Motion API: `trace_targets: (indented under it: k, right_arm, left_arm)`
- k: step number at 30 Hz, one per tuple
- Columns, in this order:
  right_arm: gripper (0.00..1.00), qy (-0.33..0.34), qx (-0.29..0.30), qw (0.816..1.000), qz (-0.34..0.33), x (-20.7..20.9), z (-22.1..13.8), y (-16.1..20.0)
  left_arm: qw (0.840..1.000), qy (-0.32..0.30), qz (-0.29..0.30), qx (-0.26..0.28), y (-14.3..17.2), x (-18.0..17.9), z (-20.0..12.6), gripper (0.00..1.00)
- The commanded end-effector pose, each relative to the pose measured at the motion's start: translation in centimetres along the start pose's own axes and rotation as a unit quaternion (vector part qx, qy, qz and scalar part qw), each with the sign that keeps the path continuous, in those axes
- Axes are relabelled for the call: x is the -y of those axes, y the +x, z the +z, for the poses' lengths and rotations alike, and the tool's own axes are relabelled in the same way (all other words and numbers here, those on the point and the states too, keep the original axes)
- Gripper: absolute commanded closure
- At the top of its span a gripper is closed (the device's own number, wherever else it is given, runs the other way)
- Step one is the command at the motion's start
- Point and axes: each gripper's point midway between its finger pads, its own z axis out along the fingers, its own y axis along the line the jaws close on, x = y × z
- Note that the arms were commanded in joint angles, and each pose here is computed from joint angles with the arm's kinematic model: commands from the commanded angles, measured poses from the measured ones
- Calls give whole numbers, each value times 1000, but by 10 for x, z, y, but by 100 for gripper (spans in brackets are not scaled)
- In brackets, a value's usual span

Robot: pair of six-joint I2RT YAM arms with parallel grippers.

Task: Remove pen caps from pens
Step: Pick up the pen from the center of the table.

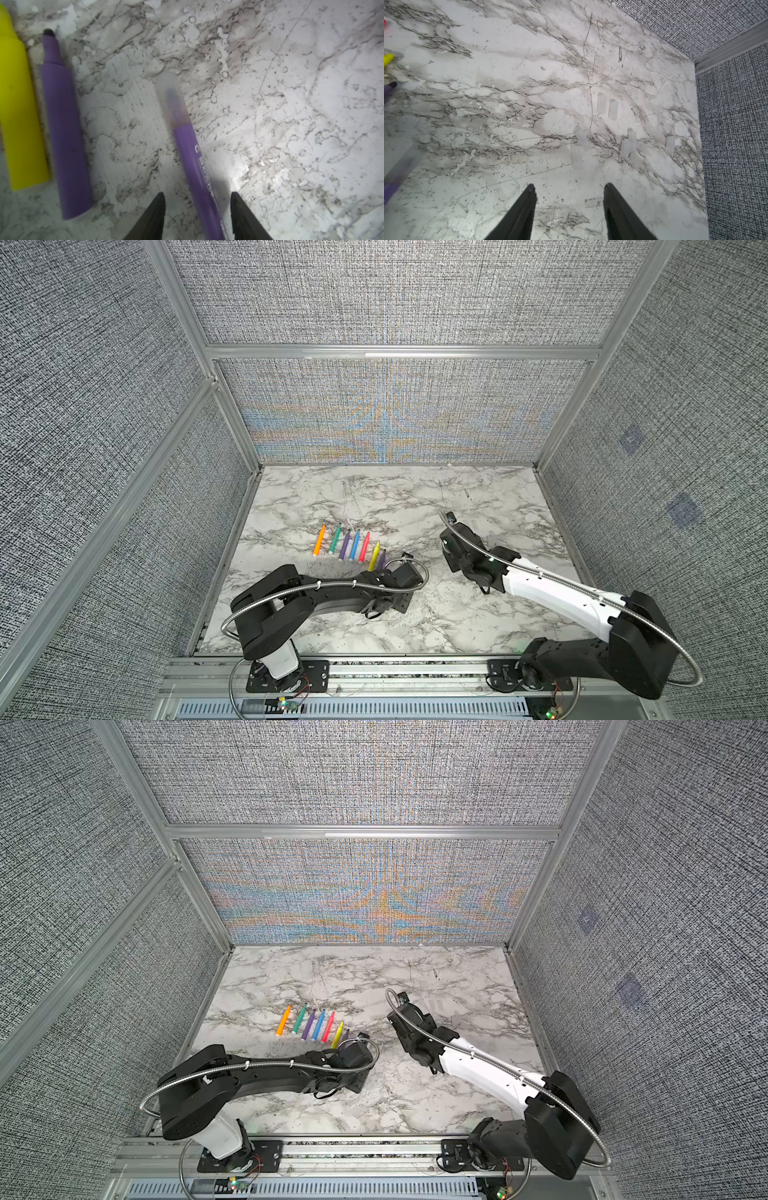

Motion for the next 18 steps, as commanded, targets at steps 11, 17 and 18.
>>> trace_targets:
  k: [11, 17, 18]
  right_arm:
    - [41, 21, 35, 999, 33, 16, -14, -12]
    - [40, 24, 45, 998, 39, 17, -23, -7]
    - [40, 23, 46, 998, 39, 18, -24, -6]
  left_arm:
    - [998, -38, -6, -55, 25, -9, 19, 72]
    - [995, -61, -9, -81, 42, -19, 23, 74]
    - [994, -66, -9, -85, 46, -21, 23, 73]
